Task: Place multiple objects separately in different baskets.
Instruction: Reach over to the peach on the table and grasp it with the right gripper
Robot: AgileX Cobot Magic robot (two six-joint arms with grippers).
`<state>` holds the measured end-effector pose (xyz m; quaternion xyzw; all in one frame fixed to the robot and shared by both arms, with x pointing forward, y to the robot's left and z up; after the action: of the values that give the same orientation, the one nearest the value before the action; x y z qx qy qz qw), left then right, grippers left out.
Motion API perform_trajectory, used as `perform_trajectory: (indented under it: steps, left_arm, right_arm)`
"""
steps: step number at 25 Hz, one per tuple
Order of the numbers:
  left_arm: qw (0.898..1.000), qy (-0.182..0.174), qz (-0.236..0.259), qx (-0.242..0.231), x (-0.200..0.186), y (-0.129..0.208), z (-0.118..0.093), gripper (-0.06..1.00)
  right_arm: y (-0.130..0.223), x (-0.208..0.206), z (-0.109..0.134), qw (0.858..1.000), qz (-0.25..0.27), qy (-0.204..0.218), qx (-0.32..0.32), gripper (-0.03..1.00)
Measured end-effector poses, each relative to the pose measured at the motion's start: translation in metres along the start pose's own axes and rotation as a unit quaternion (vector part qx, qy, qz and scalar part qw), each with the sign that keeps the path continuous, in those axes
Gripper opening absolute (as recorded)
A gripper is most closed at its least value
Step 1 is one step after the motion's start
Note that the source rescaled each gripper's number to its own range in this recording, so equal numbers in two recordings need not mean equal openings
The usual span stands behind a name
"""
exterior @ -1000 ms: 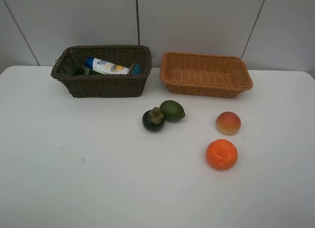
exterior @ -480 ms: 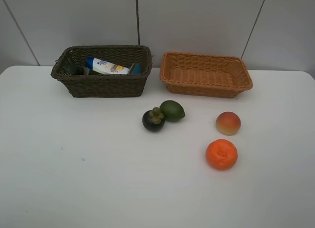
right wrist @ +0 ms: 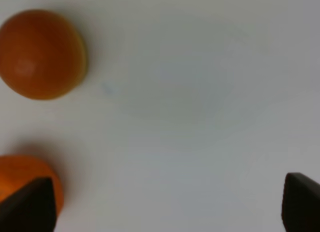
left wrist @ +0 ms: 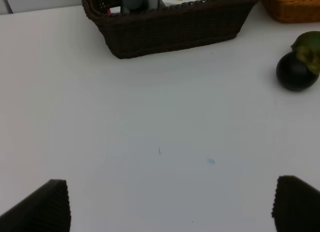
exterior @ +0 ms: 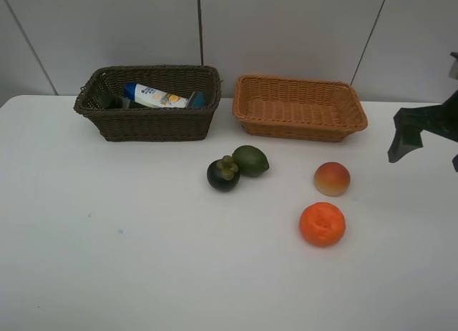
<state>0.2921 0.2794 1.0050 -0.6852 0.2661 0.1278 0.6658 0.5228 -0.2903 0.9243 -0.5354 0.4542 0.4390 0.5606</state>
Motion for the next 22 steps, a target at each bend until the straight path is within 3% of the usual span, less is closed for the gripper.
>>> perform_trajectory:
  steps: [4, 11, 22]
  left_arm:
    - [1.000, 0.000, 0.000, 0.000, 0.000, 0.000, 0.000, 0.99]
    - [1.000, 0.000, 0.000, 0.000, 0.000, 0.000, 0.000, 0.99]
    - [1.000, 0.000, 0.000, 0.000, 0.000, 0.000, 0.000, 0.99]
  right_arm:
    - [-0.017, 0.031, 0.024, 0.999, 0.026, -0.034, -0.030, 1.00]
    - [-0.028, 0.068, 0.076, 0.991, 0.043, -0.045, -0.117, 1.00]
    - [-0.030, 0.111, 0.079, 0.987, 0.052, -0.026, -0.147, 1.00]
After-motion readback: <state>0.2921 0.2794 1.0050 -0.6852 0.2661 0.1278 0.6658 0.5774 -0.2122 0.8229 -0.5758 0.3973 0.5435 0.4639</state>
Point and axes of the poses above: a point on each arm's last joint axis where the gripper is mounted, x pointing out along that axis toward the gripper, z along the wrist's bending axis when the last joint is at zero, y = z × x, the point moved 8 cm from there along x, pointing out along that axis toward the gripper, and after that the axes turned 4 degrees about -x, right-handed, at the moved point
